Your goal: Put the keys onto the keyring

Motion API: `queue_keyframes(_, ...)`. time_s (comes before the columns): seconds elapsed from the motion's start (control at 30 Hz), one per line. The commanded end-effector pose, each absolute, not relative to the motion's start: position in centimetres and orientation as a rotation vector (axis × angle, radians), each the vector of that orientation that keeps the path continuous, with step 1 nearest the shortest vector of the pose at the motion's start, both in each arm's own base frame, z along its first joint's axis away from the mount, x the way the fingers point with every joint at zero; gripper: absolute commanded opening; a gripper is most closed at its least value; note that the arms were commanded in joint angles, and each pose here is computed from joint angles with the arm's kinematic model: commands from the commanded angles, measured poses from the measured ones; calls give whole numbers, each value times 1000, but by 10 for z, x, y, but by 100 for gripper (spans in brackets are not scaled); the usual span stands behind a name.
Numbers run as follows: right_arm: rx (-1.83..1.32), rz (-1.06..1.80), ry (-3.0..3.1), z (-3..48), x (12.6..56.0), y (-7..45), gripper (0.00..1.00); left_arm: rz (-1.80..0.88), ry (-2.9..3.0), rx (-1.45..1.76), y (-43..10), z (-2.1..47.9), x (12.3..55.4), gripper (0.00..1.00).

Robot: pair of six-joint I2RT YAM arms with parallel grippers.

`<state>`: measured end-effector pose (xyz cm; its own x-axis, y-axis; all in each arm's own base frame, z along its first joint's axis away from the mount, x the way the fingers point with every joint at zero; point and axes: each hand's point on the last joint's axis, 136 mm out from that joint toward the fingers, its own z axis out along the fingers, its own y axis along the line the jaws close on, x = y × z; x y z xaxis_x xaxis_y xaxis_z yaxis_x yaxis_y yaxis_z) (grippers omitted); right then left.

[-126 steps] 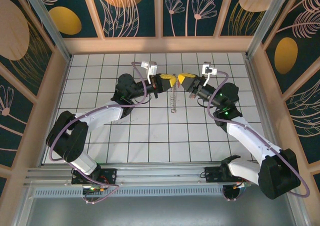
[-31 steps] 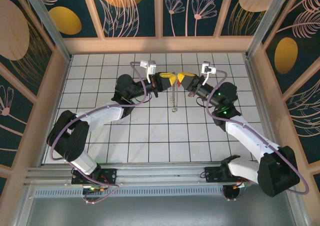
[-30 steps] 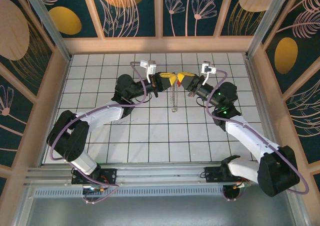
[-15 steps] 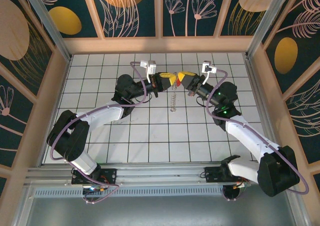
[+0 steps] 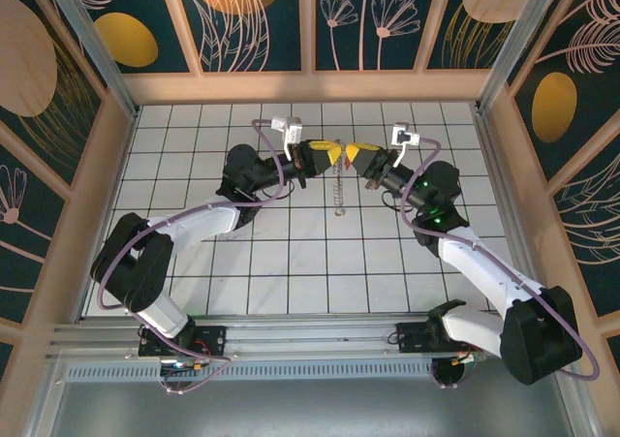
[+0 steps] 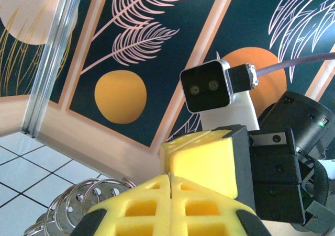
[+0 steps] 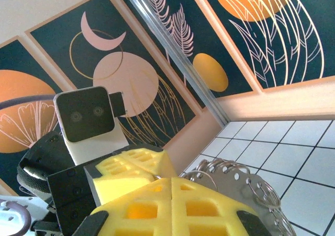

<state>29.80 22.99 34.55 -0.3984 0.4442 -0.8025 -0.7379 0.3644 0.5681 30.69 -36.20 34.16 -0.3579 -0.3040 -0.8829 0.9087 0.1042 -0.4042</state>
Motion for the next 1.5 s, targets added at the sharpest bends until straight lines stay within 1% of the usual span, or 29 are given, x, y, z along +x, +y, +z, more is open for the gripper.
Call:
queue_keyframes(0.0,-240,1301,1512,339,300,224,0,-1486,1203,690,-357,371,293,0)
queue_keyframes(0.27,-222,1352,1526,328,296,225,0,-1481,1187,670,-355,375,295,0)
queue_keyframes(0.5,-246,1449,1506,329,287,232,0,-1485,1178,663,-354,377,295,0)
queue_keyframes(0.53,-250,1456,1509,328,286,234,0,-1488,1203,658,-354,367,295,0)
queue_keyframes(0.77,-252,1473,1535,321,283,237,0,-1479,1191,631,-352,368,297,0)
queue_keyframes(0.8,-246,1468,1538,321,283,236,6,-1479,1191,631,-352,368,297,0)
queue_keyframes(0.9,-228,1445,1543,319,282,231,27,-1477,1189,630,-352,369,297,0)
queue_keyframes(0.97,-219,1430,1542,320,280,227,35,-1474,1187,629,-351,369,298,0)
queue_keyframes(1.07,-216,1412,1538,323,278,221,38,-1468,1185,629,-351,369,298,0)
queue_keyframes(1.3,-190,1364,1505,336,280,208,41,-1464,1170,637,-352,369,298,0)
queue_keyframes(1.47,-206,1352,1438,352,283,205,48,-1470,1149,629,-351,371,298,0)
